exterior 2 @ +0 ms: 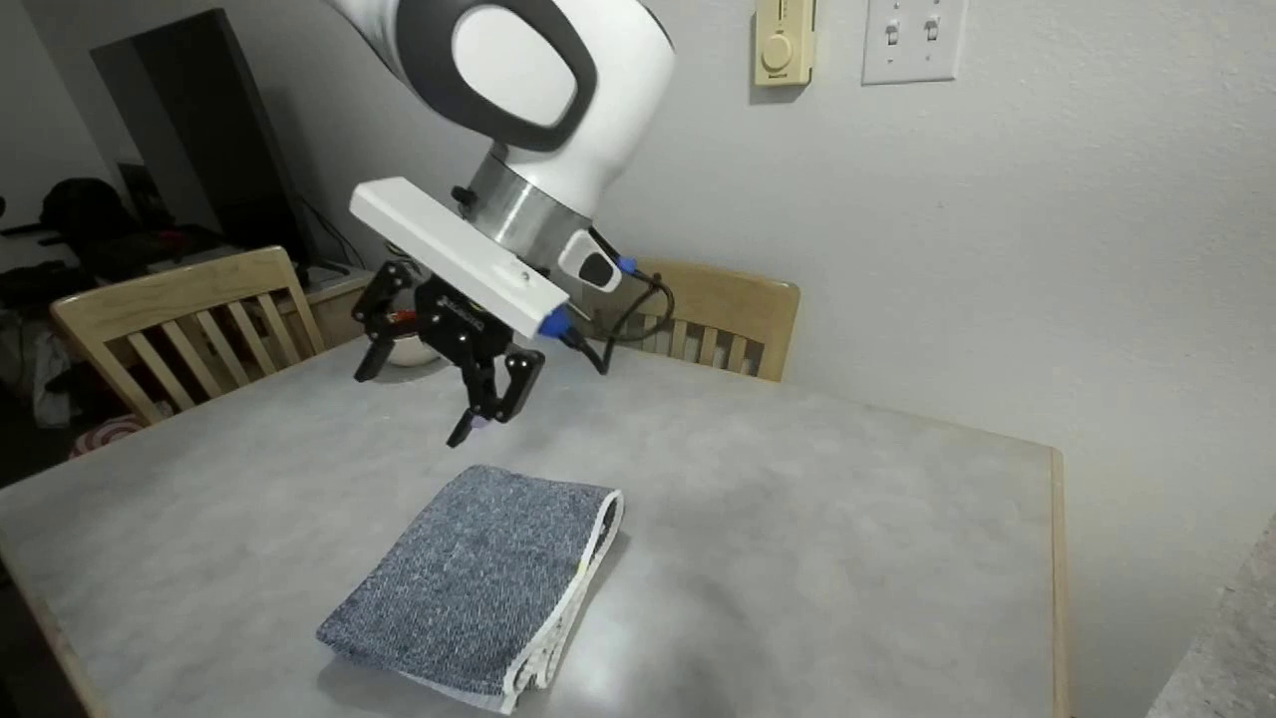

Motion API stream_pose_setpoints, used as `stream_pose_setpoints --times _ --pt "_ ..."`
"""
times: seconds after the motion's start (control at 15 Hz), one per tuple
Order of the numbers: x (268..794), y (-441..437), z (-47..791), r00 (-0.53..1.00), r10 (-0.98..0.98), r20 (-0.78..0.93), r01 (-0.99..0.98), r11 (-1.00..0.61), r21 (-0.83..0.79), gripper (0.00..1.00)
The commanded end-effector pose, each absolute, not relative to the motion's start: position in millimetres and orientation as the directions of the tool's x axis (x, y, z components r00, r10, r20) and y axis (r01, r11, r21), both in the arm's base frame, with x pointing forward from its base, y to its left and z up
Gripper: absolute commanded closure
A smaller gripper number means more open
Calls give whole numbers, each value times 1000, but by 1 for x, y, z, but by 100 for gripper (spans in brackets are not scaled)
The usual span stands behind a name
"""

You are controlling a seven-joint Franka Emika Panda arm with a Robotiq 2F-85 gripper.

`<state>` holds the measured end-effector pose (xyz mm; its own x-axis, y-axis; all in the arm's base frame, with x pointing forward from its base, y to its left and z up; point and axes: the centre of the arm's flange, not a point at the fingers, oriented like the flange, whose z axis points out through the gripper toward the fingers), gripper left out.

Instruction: Fold the towel

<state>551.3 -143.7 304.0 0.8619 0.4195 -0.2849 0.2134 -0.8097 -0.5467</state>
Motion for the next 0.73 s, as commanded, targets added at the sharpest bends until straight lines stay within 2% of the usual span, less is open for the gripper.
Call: stream_pose_setpoints --times 0.0,0.33,0.4,0.67 --pt "507 -90 338 868 364 -338 217 -890 -402 0" --pt "487 -39 357 823 447 -349 299 -865 -402 0" --pt "508 -52 356 836 420 -352 268 -874 -406 0" --pt "499 -37 358 823 443 -355 289 -865 -410 0"
